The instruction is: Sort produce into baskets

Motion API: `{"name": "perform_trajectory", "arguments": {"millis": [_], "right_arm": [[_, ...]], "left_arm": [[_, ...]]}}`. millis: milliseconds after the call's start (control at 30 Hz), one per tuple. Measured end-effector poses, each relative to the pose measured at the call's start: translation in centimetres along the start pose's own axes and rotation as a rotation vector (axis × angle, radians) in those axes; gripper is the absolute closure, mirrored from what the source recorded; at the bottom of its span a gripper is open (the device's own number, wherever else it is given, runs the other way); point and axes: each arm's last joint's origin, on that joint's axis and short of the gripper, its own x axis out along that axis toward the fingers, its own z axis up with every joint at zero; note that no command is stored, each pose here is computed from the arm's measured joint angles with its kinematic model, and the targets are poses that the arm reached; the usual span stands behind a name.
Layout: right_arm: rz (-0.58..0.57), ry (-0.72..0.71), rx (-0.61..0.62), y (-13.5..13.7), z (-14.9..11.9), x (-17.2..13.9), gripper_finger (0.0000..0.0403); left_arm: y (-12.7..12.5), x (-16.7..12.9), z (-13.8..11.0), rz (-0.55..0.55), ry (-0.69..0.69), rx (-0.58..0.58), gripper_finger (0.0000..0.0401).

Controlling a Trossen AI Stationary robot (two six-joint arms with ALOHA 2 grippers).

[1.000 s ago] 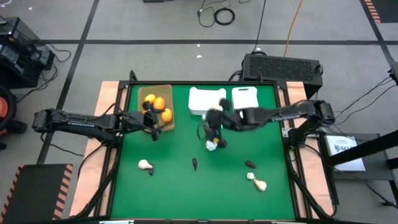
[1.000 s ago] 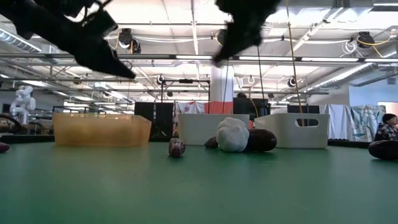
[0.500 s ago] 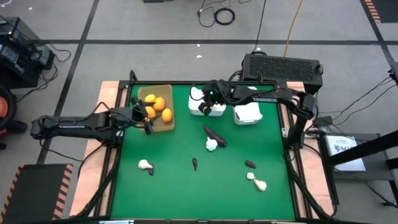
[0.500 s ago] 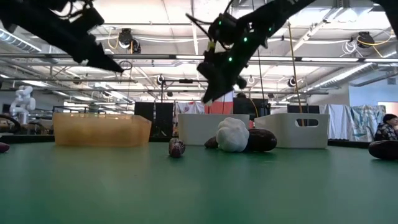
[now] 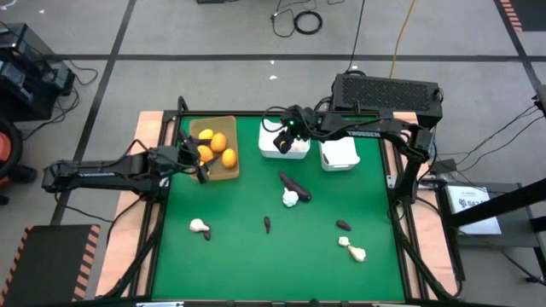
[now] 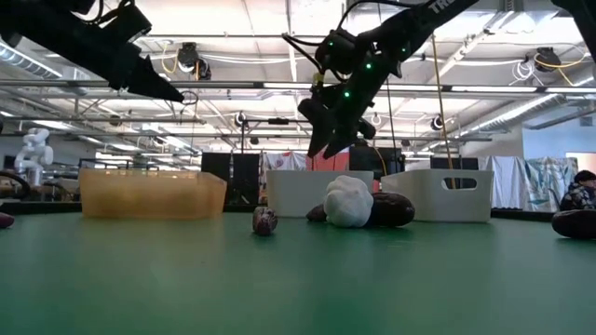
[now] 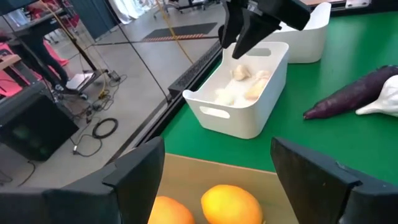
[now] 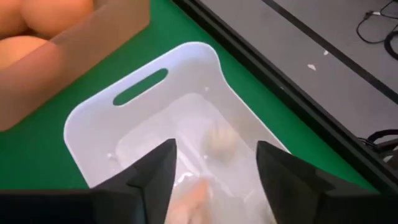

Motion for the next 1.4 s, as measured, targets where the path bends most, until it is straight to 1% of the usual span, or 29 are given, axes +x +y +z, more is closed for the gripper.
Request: {"name": "perform_trajectory", "arguments": {"millis": [100,200,267,333,433,500,600,700,767,833,933,1000,1033,1100,1167,1267,1333,1400], "right_arm": [[0.004,-0.002,-0.005,0.2,0.0,0.0,0.0174],[0.017,0.003,-0.016,0.6,0.1,-0.3,0.0166],[0.088,-0.002,-0.014,1.3,0.8,-0.9,0.0166],[0.206,-0.014,-0.007,2.6,1.6,-1.6,0.0165],[0.361,-0.049,-0.039,5.5,1.7,-2.8,0.0165],[0.433,-0.098,-0.085,8.0,1.4,-3.8,0.0165],[0.528,-0.179,-0.169,12.1,0.3,-4.6,0.0165],[0.603,-0.265,-0.211,16.3,-1.5,-4.2,0.0165],[0.625,-0.343,-0.213,18.9,-2.9,-3.3,0.0165],[0.636,-0.437,-0.189,21.2,-4.4,-2.1,0.0165],[0.650,-0.580,-0.162,24.1,-6.8,0.1,0.0165],[0.653,-0.630,-0.153,25.8,-7.8,1.4,0.0165],[0.656,-0.648,-0.144,26.7,-7.9,1.9,0.0165],[0.655,-0.660,-0.124,28.4,-7.9,2.8,0.0165],[0.639,-0.635,-0.099,29.8,-7.7,3.9,0.0165],[0.608,-0.529,-0.117,31.5,-7.9,5.7,0.0165],[0.588,-0.464,-0.129,32.3,-7.7,6.2,0.0165],[0.590,-0.436,-0.126,33.2,-7.3,6.0,0.0165]], "left_arm": [[0.0,0.0,0.0,0.000,0.000,0.000,0.0100],[0.0,0.0,0.0,-0.001,0.000,0.000,0.0100],[0.0,0.0,0.0,-0.002,0.000,0.000,0.0100],[0.0,0.0,0.0,-0.002,-0.001,-0.003,0.0100],[0.0,0.0,0.0,0.001,0.000,-0.027,0.0100],[0.0,0.0,0.0,0.010,0.003,-0.045,0.0100],[0.0,0.0,-0.3,0.018,0.028,-0.066,0.0100],[0.0,0.0,-0.5,0.017,0.048,-0.083,0.0100],[0.0,0.0,-0.5,0.018,0.052,-0.102,0.0100],[0.0,0.0,-0.5,0.019,0.052,-0.115,0.0100],[0.0,0.0,-0.5,0.023,0.052,-0.133,0.0100],[0.0,0.0,-0.5,0.027,0.052,-0.133,0.0100],[0.0,0.0,-0.5,0.029,0.053,-0.133,0.0100],[0.0,0.0,-0.6,0.035,0.058,-0.130,0.0100],[0.1,0.0,-0.7,0.048,0.068,-0.125,0.0100],[0.1,0.0,-0.8,0.061,0.075,-0.121,0.0100],[0.1,0.0,-0.8,0.061,0.075,-0.121,0.0100],[0.1,0.0,-0.8,0.061,0.076,-0.121,0.0100]]}}
